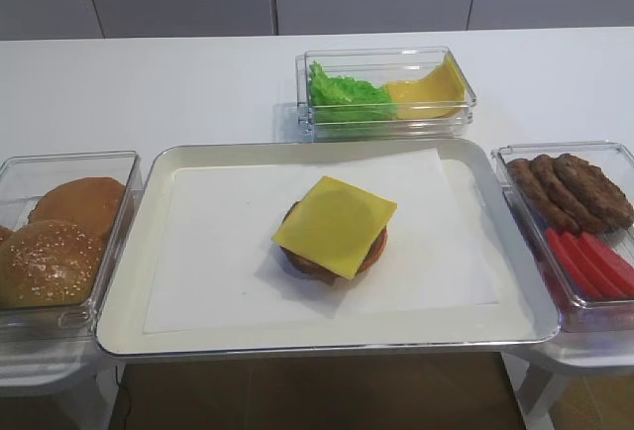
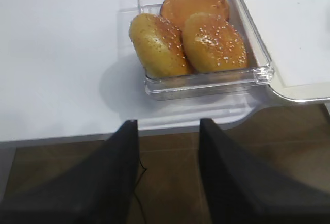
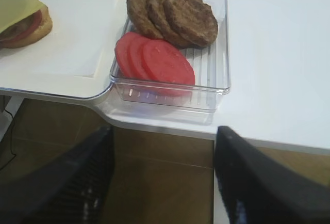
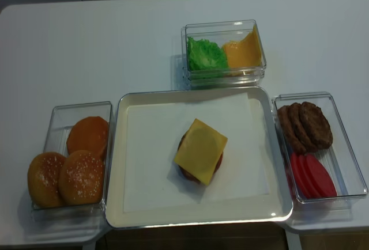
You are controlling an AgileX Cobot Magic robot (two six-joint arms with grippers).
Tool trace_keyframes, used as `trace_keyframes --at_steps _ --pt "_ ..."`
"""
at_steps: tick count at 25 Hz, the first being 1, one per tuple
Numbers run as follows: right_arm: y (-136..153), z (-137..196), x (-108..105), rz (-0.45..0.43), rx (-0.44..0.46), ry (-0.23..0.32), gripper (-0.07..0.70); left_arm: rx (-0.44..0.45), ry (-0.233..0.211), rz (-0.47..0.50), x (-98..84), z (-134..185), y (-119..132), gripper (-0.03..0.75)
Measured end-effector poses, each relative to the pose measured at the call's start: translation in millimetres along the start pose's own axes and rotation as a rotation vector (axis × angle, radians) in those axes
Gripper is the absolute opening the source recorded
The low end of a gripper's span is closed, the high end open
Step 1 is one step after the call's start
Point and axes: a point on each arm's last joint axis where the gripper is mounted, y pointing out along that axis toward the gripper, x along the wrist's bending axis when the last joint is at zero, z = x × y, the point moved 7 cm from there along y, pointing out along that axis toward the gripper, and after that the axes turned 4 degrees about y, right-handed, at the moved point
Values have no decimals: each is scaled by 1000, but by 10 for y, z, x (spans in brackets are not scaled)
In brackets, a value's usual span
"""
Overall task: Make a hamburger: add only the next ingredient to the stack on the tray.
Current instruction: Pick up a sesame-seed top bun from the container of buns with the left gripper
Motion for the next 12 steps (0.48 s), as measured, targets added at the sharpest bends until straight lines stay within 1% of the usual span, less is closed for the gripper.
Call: trace_keyframes --at_steps 12 --pt "0 0 0 0 0 0 460 0 0 0 0 0 0 290"
